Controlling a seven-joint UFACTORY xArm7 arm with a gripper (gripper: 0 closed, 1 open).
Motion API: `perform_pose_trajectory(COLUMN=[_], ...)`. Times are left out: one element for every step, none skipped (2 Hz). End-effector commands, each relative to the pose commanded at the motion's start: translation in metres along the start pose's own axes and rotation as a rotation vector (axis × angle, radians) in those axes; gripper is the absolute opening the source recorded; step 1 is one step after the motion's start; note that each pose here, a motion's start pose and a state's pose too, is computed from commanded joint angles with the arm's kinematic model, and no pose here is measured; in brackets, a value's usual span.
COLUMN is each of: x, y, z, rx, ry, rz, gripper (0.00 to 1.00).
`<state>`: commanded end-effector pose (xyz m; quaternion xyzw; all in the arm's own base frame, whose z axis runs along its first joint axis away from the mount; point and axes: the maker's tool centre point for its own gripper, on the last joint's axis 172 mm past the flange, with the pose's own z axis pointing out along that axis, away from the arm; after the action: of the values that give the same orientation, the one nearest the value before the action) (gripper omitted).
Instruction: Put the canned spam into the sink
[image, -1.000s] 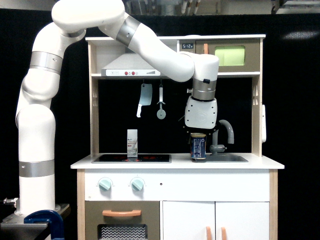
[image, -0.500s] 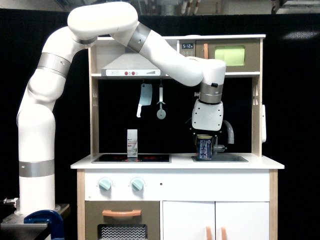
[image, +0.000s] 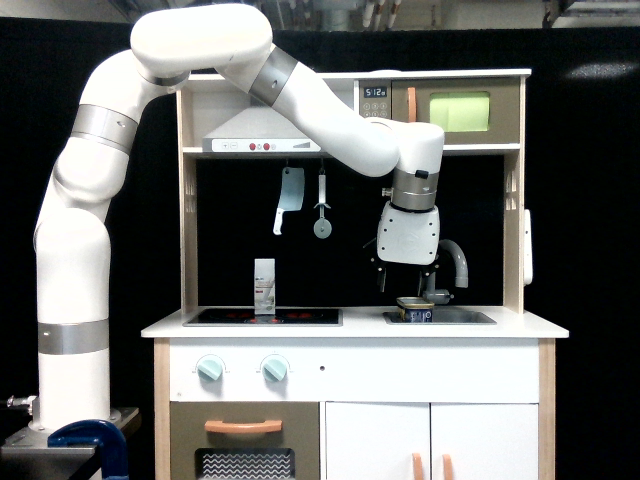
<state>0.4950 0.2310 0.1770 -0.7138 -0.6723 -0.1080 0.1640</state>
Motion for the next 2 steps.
perform_pose_trajectory(x=[-0.047, -0.085], y=[-0.089, -0.14], z=[-0.07, -0.106], rx=[0.0, 0.0], ry=[0.0, 0.0], rz=[0.0, 0.0], gripper=[1.0, 1.0])
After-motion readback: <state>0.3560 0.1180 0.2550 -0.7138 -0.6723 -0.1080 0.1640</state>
